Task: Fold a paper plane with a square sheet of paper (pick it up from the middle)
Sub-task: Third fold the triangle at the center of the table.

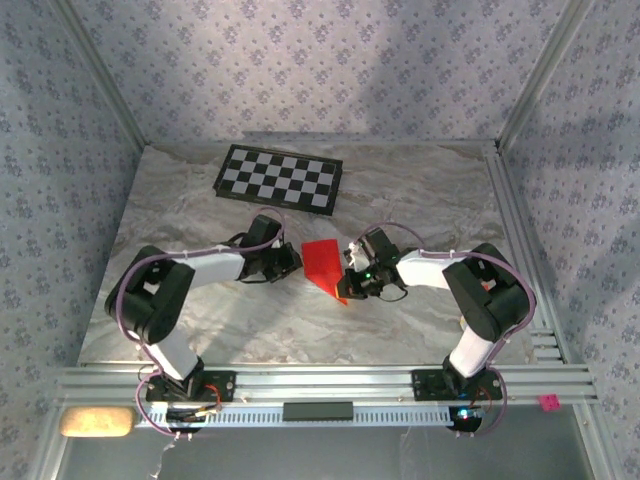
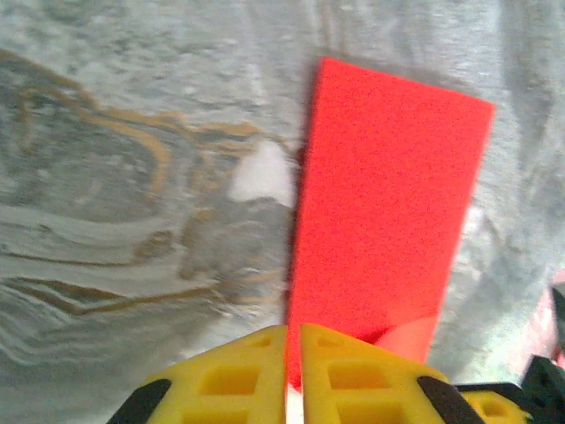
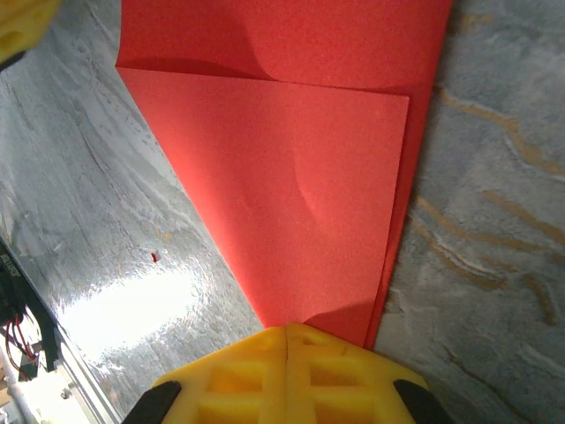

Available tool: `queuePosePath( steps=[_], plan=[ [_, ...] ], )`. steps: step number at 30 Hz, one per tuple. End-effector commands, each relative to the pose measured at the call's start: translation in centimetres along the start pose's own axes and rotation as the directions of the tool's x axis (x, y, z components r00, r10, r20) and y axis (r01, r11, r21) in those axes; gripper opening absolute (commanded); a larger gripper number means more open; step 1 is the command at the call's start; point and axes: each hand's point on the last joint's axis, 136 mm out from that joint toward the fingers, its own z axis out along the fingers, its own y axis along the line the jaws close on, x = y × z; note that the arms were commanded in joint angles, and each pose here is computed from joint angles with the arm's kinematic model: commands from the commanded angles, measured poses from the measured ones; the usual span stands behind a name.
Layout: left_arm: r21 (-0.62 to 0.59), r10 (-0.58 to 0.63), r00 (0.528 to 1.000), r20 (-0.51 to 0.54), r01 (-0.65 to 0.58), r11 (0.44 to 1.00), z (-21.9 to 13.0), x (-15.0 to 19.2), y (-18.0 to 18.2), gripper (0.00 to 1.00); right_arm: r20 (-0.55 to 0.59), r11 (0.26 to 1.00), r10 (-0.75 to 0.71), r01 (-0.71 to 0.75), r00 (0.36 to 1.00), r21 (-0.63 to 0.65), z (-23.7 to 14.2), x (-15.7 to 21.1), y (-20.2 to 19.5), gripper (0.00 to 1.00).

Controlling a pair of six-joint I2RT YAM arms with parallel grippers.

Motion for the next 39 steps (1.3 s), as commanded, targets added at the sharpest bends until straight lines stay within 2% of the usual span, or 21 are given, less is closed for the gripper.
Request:
queuePosePath(
  steps=[1,5,8,13,19,27,34,39],
  plan=[
    [0.050,0.068,0.997,0.027,-0.069,0.996,-1.2,0.2,-2.6,0.14,-0.082,0.992,0.070,-0.061,0.994,0.107,0.2,3.0,-2.9,0.00],
    [0.103,0.135,0.991,-0.017,-0.133,0.986,-0.2,2.0,-4.8,0.15,-0.080,0.993,0.069,-0.061,0.994,0.105,0.1,2.9,-2.8,0.00],
    [0.109,0.151,0.987,-0.062,-0.144,0.984,1.1,3.3,-5.0,0.14,-0.077,0.993,0.070,-0.062,0.995,0.104,0.1,2.8,-2.7,0.00],
    [0.058,0.123,0.987,-0.103,-0.118,0.991,3.0,4.3,-3.0,0.12,-0.070,0.994,0.065,-0.058,0.995,0.093,0.1,2.5,-2.4,0.00],
    [-0.082,0.095,0.987,-0.132,-0.107,0.991,3.9,4.9,0.6,0.09,-0.041,0.998,0.035,-0.033,0.999,0.054,-0.7,1.3,-0.7,0.00],
    [-0.099,0.096,0.985,-0.145,-0.111,0.989,3.9,5.6,1.9,0.08,-0.002,0.997,-0.067,0.067,0.998,-0.037,-1.1,-0.9,3.8,0.00],
    [-0.083,0.109,0.984,-0.137,-0.121,0.989,3.8,5.3,1.2,0.08,-0.038,0.999,-0.041,0.040,0.998,-0.017,1.5,-1.7,2.7,0.00],
    [-0.088,0.106,0.985,-0.136,-0.118,0.989,3.9,5.2,1.3,0.08,-0.083,1.000,-0.007,0.008,0.997,0.020,2.2,0.2,0.5,0.00]
  ],
)
